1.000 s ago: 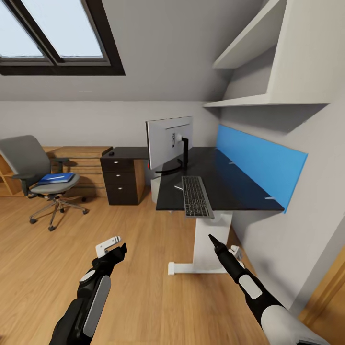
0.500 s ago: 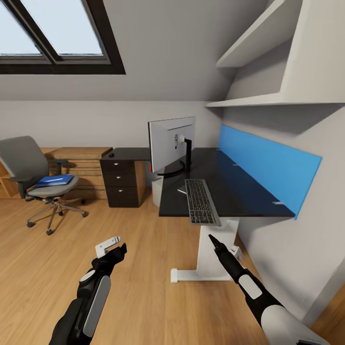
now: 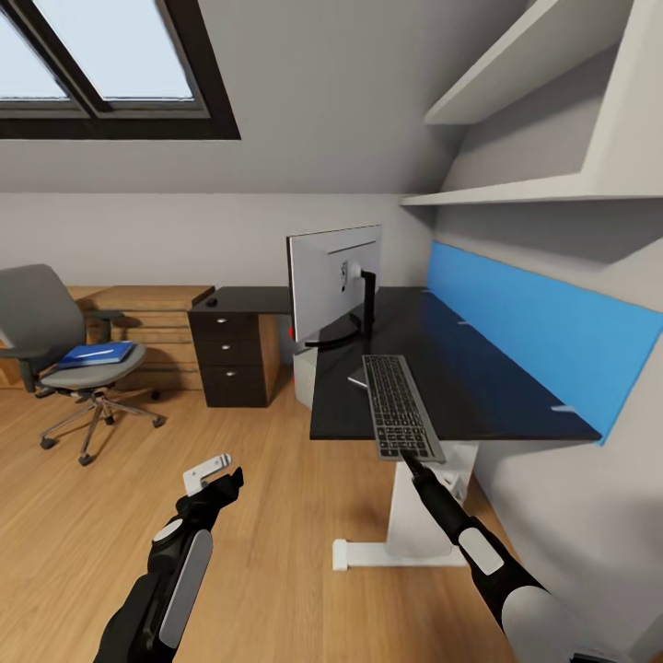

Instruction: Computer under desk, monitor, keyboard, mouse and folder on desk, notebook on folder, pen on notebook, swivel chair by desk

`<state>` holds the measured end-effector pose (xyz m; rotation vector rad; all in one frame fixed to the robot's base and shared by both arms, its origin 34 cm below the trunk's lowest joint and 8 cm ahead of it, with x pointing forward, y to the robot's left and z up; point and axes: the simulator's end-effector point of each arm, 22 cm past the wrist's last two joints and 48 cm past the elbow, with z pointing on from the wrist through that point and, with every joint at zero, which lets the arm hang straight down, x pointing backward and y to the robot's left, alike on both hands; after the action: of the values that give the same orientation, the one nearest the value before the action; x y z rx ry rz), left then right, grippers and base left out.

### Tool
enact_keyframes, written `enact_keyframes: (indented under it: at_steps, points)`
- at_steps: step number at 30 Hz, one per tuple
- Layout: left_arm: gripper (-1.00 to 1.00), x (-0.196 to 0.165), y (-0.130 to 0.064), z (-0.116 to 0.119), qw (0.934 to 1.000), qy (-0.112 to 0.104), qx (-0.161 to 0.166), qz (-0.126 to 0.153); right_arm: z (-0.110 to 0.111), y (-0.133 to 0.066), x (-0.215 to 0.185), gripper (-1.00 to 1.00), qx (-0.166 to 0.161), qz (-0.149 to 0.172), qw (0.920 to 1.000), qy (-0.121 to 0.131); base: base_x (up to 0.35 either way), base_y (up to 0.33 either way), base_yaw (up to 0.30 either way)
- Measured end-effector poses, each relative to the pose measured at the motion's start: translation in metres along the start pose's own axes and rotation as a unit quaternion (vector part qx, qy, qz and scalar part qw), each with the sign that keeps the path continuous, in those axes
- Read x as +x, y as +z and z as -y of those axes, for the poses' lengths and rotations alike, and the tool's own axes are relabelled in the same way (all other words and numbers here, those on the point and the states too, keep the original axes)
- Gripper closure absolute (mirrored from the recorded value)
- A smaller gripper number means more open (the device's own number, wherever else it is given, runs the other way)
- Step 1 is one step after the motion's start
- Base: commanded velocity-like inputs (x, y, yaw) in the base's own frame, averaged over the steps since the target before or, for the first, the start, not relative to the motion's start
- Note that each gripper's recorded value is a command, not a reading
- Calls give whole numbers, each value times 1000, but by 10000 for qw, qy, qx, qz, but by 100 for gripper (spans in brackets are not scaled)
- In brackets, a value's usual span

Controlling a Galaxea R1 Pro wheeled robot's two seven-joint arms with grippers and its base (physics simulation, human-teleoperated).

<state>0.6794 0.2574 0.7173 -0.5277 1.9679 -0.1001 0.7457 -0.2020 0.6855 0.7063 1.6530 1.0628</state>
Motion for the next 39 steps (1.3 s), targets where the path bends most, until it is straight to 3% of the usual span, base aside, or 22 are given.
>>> enact_keyframes:
  at_steps: [13,23,39]
  points:
    - [-100,0,0,0,10000,0,-6,-6,0,0,0,-100,1,0,10000,1,21,1,0]
    - [-100,-17,-6,6,10000,-1,-5,-4,-17,1,-9,-100,2,0,10000,2,0,0,0]
    - [-100,-17,-6,6,10000,1,-5,-6,-17,0,-10,-100,8,7,10000,1,0,0,0]
